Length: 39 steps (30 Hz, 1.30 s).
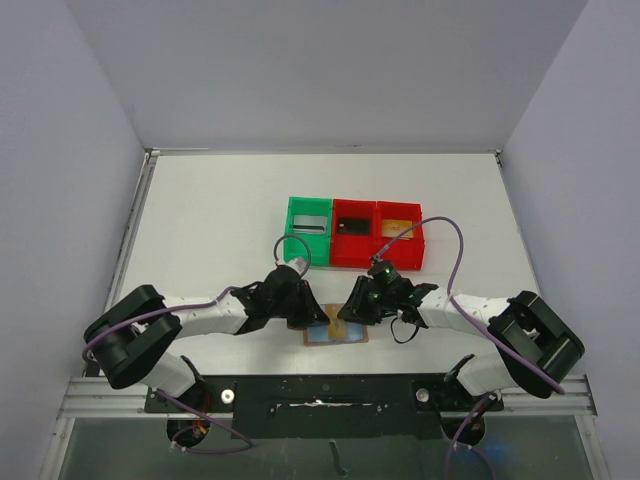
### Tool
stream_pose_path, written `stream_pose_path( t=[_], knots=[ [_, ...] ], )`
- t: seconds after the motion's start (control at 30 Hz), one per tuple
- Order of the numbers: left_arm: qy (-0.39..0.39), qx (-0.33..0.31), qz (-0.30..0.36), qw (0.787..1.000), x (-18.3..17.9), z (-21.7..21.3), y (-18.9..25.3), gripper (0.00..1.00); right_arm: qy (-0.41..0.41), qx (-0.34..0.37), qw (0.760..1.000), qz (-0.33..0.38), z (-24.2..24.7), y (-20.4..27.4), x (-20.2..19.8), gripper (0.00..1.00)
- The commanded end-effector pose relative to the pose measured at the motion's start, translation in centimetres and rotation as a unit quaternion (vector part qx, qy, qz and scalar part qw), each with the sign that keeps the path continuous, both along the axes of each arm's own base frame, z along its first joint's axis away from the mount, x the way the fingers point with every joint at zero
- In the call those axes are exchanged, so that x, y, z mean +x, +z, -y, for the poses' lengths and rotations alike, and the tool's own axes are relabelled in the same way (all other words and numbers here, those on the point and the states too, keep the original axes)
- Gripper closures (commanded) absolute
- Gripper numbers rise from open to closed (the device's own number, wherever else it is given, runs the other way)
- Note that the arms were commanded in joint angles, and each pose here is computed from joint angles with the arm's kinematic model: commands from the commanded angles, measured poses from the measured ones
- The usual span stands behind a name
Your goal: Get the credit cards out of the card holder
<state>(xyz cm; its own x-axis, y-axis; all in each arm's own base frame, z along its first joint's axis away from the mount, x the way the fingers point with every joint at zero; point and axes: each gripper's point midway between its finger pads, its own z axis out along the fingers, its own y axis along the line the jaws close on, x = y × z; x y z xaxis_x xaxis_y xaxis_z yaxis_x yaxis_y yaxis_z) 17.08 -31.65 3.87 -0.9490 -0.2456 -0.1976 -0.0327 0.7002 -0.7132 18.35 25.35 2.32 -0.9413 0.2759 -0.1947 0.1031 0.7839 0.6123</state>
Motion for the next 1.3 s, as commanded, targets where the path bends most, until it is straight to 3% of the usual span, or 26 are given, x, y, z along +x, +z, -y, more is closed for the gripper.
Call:
stream_pose_path(
  t=[0.0,0.4,0.53,1.27],
  knots=[
    [0.004,-0.031,0.026,0.999,0.8,0.6,1.8,0.96,-0.003,-0.024,1.0,-0.009,0.8,-1.0,-0.4,0.74],
    [-0.009,-0.056,0.027,0.998,0.6,1.4,2.2,0.94,-0.003,-0.022,1.0,-0.009,0.8,-1.0,-0.4,0.74],
    [-0.005,-0.058,0.027,0.998,0.5,1.2,2.3,1.0,-0.006,-0.024,1.0,-0.01,1.0,-1.0,-0.4,0.74],
    [0.009,-0.04,0.019,0.999,-0.2,-0.6,1.4,1.0,-0.004,-0.018,1.0,-0.005,0.9,-0.5,0.0,0.74]
  ],
)
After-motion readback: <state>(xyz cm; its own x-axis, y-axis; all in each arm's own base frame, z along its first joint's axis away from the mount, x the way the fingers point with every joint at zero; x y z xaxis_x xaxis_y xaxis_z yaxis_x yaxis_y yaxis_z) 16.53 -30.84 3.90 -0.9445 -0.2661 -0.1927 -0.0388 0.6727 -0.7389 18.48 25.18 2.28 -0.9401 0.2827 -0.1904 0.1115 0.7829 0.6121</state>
